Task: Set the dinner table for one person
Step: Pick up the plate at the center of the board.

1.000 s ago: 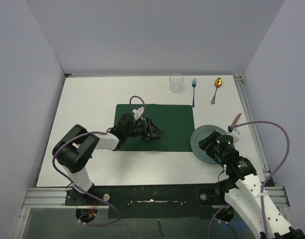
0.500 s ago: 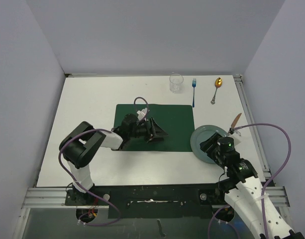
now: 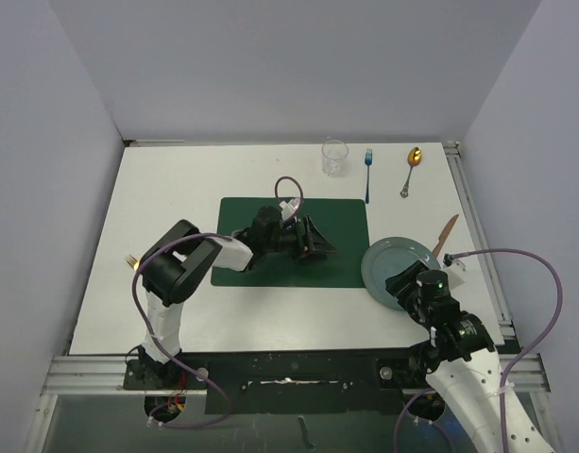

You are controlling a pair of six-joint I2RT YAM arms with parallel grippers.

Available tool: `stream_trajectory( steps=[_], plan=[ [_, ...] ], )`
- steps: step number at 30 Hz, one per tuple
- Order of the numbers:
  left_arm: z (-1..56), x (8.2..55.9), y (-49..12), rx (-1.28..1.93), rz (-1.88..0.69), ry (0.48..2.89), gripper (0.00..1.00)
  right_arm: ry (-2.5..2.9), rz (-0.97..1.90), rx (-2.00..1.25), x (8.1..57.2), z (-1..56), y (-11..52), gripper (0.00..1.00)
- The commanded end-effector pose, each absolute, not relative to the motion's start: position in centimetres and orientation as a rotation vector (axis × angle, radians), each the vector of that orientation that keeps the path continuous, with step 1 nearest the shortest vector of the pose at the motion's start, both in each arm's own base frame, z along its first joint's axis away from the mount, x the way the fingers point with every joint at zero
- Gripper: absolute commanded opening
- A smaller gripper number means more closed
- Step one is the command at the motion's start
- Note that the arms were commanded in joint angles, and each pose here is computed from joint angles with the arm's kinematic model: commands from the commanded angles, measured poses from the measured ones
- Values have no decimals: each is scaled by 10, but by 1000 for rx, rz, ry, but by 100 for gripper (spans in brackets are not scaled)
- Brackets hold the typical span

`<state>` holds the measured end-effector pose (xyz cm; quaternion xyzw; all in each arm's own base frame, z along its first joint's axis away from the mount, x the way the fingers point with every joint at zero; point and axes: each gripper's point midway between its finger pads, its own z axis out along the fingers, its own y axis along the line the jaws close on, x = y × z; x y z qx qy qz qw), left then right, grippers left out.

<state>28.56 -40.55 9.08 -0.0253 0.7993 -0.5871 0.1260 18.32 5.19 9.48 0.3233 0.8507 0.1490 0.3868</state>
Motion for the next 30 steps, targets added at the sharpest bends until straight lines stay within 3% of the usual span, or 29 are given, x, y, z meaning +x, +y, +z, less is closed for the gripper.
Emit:
stream_trajectory(
  steps=[1, 12, 30],
  plan=[
    [106, 291, -431, 42, -1766, 2269, 58, 2124, 380, 897, 181, 97, 46, 56],
    [111, 302, -477, 179, -1696, 2304, 58, 2187, 316, 1004, 166, 59, 40, 56],
    [78, 291, -510, 268, -1588, 2411, 58, 2151, 224, 1083, 170, 61, 28, 56]
  ],
)
